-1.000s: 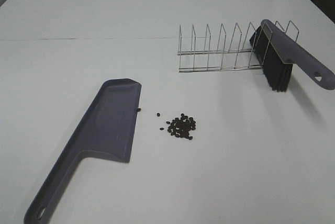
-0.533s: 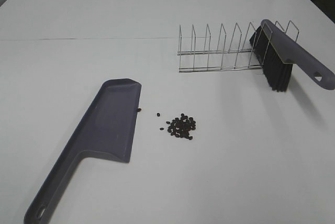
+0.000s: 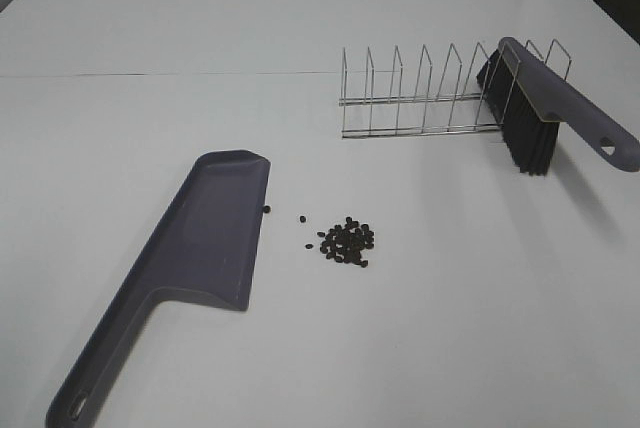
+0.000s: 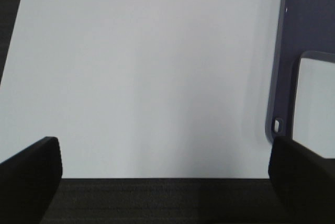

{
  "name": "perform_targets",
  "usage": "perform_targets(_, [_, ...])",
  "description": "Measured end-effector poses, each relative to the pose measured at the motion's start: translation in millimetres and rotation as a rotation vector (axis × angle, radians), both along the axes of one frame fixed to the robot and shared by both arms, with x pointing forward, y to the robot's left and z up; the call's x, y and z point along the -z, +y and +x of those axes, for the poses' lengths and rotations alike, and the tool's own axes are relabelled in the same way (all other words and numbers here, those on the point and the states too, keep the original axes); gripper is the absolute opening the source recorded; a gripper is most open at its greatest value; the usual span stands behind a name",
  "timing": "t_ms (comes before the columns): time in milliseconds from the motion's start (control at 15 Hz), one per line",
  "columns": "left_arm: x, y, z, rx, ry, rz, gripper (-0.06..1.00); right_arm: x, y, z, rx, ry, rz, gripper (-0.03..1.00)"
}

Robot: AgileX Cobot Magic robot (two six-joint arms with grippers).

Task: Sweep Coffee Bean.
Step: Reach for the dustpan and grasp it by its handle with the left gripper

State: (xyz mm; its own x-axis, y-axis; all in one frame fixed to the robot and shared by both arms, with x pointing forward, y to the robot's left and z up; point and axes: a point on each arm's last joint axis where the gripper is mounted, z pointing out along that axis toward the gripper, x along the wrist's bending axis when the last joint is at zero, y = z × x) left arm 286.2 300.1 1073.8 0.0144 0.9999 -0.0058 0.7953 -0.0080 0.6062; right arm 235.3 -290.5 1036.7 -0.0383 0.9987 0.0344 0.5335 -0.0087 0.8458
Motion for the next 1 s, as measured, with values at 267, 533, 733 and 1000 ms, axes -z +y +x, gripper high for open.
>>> perform_targets(267, [1,-1,34,0.002,0.152,-0.020,0.99,0,0,0,0.000,0.000,0.000,0.98])
perform_targets(533, [17,-4,62,0.019,0.314,-0.048,0.99,0,0,0,0.000,0.000,0.000,0.98])
perform_targets(733, [27,-6,76,0.032,0.404,-0.017,0.99,0,0,0,0.000,0.000,0.000,0.98])
perform_targets(1000, [58,-55,118,0.087,0.422,0.022,0.99,0,0,0,0.000,0.000,0.000,0.98])
